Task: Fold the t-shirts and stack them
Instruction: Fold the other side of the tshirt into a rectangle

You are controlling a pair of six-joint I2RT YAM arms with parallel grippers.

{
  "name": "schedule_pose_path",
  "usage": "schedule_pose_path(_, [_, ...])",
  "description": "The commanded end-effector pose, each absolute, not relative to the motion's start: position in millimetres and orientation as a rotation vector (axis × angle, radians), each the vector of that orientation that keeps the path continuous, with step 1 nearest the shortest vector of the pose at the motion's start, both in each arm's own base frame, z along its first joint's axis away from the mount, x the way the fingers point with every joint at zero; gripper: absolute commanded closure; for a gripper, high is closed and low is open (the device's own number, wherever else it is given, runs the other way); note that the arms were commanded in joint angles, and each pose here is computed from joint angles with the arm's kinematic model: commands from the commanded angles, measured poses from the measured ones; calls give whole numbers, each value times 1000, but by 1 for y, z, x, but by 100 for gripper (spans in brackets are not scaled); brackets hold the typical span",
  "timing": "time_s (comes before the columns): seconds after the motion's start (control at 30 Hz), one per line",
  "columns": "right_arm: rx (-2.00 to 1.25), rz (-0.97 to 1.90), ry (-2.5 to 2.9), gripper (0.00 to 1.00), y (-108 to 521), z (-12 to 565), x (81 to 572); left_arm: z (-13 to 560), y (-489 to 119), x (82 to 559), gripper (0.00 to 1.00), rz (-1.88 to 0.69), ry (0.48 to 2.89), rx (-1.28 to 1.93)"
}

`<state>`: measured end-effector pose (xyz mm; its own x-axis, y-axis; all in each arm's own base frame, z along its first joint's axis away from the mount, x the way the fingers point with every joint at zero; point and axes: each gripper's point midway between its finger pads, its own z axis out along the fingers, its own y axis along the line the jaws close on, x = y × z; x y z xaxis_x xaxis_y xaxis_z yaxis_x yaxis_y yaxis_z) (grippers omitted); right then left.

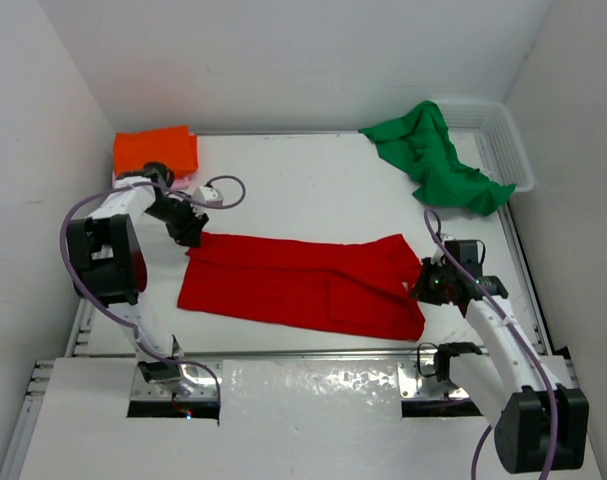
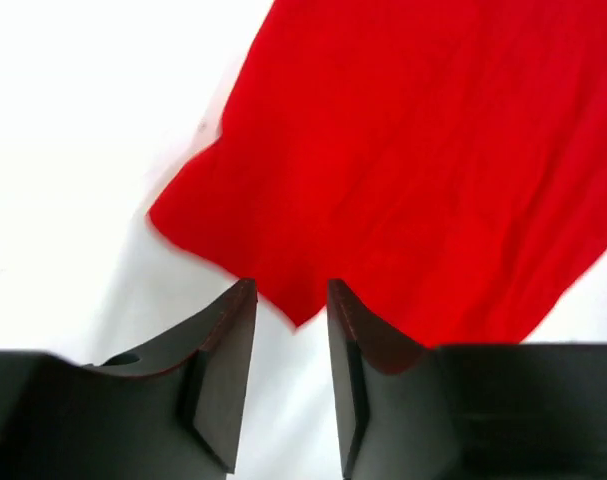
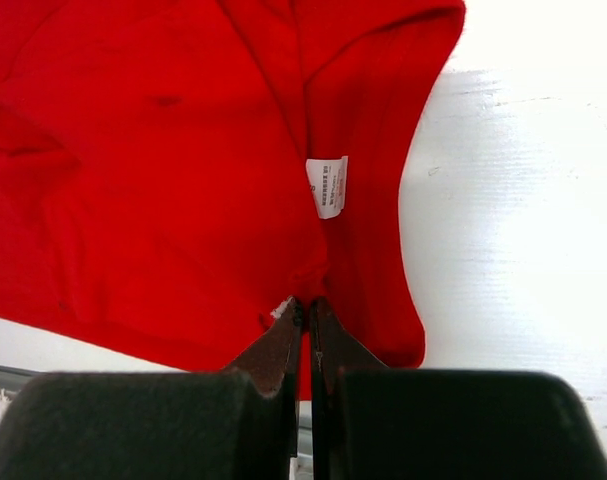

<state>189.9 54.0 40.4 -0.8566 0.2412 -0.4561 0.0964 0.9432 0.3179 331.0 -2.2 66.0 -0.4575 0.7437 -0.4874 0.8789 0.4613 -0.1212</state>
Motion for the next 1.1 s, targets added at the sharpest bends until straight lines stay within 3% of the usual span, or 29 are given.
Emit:
schedule_pose_path(0.0, [212, 417, 2552, 100, 57, 47, 200, 66, -35, 339, 64, -510, 2339, 1286])
schedule_pose_path(0.07, [222, 439, 2568, 100, 60, 39, 196, 84, -94, 342, 63, -553, 2247, 1309])
schedule_pose_path(0.2, [267, 472, 2564, 100, 64, 28, 198, 113, -206, 343, 49, -659, 2086, 1381])
schedule_pose_path(0.33, [320, 486, 2559, 100, 65, 18, 201, 143, -311, 357, 49, -842, 1965, 1342])
schedule_pose_path(0.43, [365, 505, 2591, 100, 68, 4, 194, 117, -383, 331, 50, -967, 1971, 1459])
schedule_pose_path(0.83, [527, 579, 2559, 100, 75, -4, 187, 66, -484, 291, 44, -1135, 1885, 1570])
schedule_pose_path(1.07, [573, 573, 2574, 100, 75, -9, 180, 40, -483, 321, 41, -915, 2009, 1448])
